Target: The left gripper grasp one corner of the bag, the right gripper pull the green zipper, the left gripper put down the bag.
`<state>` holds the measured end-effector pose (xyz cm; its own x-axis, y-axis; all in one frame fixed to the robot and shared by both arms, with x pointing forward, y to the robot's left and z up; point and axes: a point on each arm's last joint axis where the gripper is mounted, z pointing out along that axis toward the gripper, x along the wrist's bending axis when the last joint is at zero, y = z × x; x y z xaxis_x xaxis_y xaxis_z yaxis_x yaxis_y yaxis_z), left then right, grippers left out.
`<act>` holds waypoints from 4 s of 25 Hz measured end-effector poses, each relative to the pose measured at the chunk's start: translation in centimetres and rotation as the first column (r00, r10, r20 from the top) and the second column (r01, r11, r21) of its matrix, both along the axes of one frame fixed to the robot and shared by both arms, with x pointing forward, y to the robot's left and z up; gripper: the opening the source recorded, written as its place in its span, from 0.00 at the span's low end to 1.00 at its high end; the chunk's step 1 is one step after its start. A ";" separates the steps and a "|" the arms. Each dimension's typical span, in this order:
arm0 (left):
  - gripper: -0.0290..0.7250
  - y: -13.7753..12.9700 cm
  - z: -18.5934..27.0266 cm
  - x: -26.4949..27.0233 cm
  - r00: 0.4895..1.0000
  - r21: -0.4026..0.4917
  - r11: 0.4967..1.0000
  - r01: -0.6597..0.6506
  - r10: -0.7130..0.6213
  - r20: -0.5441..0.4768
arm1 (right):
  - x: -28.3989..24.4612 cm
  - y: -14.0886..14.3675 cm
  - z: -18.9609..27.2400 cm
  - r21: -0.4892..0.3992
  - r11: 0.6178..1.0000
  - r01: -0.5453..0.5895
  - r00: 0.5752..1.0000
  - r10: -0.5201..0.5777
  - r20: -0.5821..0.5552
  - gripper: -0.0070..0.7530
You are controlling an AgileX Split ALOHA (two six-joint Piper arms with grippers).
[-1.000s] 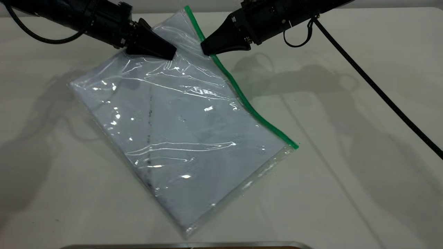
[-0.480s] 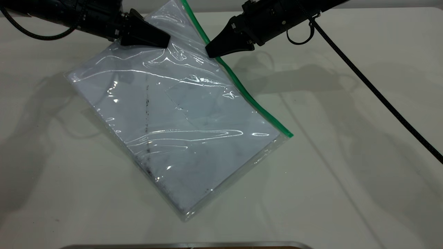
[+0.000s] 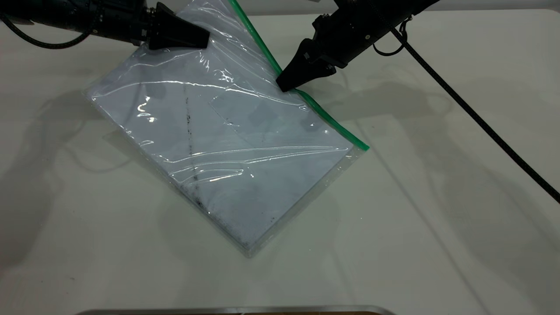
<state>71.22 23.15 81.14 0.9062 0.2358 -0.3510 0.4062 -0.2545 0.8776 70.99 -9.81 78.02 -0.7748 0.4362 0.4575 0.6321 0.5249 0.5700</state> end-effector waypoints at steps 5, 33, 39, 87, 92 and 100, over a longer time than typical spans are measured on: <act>0.10 0.0 -0.2 0.1 1.000 -0.017 1.000 -0.016 0.015 -0.005 | -0.1 -0.4 0.0 -0.058 0.998 -0.011 1.000 0.011 -0.010 0.09; 0.10 3.5 7.4 2.0 0.974 -0.127 0.974 -0.187 0.201 0.107 | 2.3 -8.0 -2.3 -0.251 0.954 0.162 0.987 -0.150 0.066 0.12; 0.10 3.5 7.7 2.1 0.974 -0.136 0.972 -0.191 0.205 0.096 | 2.3 -8.1 -2.3 -0.248 0.956 0.156 0.988 -0.147 0.054 0.12; 0.68 2.8 40.8 -14.9 0.900 0.300 0.848 -0.437 0.407 0.158 | -38.8 -17.5 49.7 0.118 0.698 0.707 0.523 -0.627 0.577 0.43; 0.68 3.2 44.5 -20.1 0.842 0.320 0.779 -0.540 0.509 0.179 | -42.7 -19.0 42.0 0.047 0.633 0.773 0.500 -0.653 0.568 0.43; 0.67 4.6 43.9 -28.8 0.702 0.404 0.599 -0.692 0.688 0.183 | -47.7 -20.7 32.5 0.062 0.562 0.825 0.419 -0.681 0.601 0.43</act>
<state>42.47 27.71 125.03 0.4140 0.9087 -0.0539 0.6090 -0.2325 0.7583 23.32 -30.55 110.47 -0.1384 0.9876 -0.0743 0.4813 0.1326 0.8665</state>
